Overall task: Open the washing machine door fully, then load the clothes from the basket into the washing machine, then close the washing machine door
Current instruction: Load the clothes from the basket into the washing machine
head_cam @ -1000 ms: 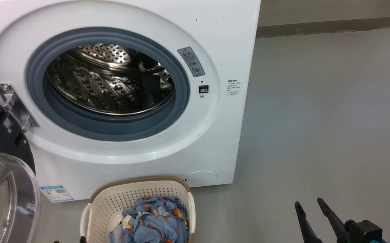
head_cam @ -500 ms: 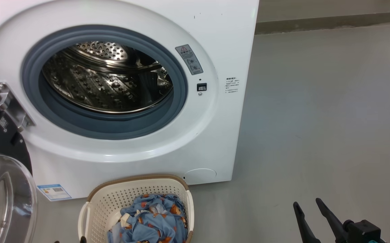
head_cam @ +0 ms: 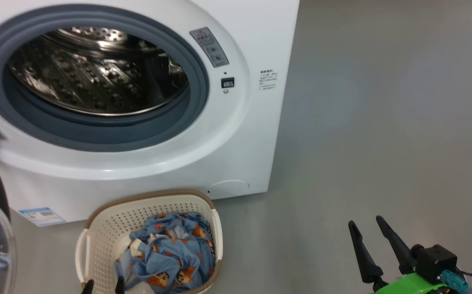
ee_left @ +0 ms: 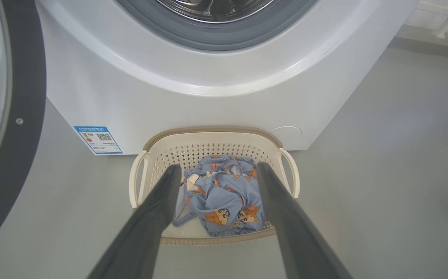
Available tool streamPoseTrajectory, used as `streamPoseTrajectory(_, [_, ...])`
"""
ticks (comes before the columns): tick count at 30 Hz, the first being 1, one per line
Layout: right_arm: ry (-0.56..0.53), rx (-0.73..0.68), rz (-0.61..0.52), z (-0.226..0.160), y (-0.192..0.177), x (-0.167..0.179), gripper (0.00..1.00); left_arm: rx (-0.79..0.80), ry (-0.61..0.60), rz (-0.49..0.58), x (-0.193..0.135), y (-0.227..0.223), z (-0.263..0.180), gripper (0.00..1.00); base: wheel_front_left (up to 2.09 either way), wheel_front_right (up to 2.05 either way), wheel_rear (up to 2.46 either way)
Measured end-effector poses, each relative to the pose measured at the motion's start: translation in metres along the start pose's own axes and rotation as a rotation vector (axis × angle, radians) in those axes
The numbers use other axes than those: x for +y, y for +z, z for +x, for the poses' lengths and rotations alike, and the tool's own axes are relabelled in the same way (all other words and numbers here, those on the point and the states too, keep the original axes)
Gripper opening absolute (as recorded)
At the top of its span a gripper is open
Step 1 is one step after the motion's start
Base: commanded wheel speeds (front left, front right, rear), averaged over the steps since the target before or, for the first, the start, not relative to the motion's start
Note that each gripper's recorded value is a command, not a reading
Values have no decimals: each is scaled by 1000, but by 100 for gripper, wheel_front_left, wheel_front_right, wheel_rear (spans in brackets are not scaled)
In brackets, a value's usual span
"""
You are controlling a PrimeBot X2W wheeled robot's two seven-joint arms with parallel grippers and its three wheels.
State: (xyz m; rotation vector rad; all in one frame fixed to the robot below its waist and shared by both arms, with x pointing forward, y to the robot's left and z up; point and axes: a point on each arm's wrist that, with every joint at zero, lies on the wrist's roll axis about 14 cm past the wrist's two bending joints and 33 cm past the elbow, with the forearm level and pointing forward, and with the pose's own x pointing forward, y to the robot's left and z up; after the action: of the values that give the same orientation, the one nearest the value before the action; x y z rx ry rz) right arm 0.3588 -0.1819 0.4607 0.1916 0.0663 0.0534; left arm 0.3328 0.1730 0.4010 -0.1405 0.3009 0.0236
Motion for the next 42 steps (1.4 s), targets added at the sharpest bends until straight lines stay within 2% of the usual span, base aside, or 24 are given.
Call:
streamPoseTrajectory(11, [-53,20,-2,24,-7,-18,100,214,-131,-82,-37,-50,61,100,0,0,0])
streamPoseTrajectory(21, [-114,66,-12,37,-24,-38,100,434,-140,-132,-50,-107,107,100,0,0,0])
streamPoseTrajectory(25, [-123,73,-23,47,-27,-43,100,507,-119,-184,-54,-128,124,100,0,0,0])
streamPoseTrajectory(31, [-139,93,-41,62,-38,-53,100,589,-129,-192,-60,-154,151,100,0,0,0])
streamPoseTrajectory(42, [-163,151,-71,79,-68,-70,100,732,-80,-200,-50,-211,182,100,0,0,0])
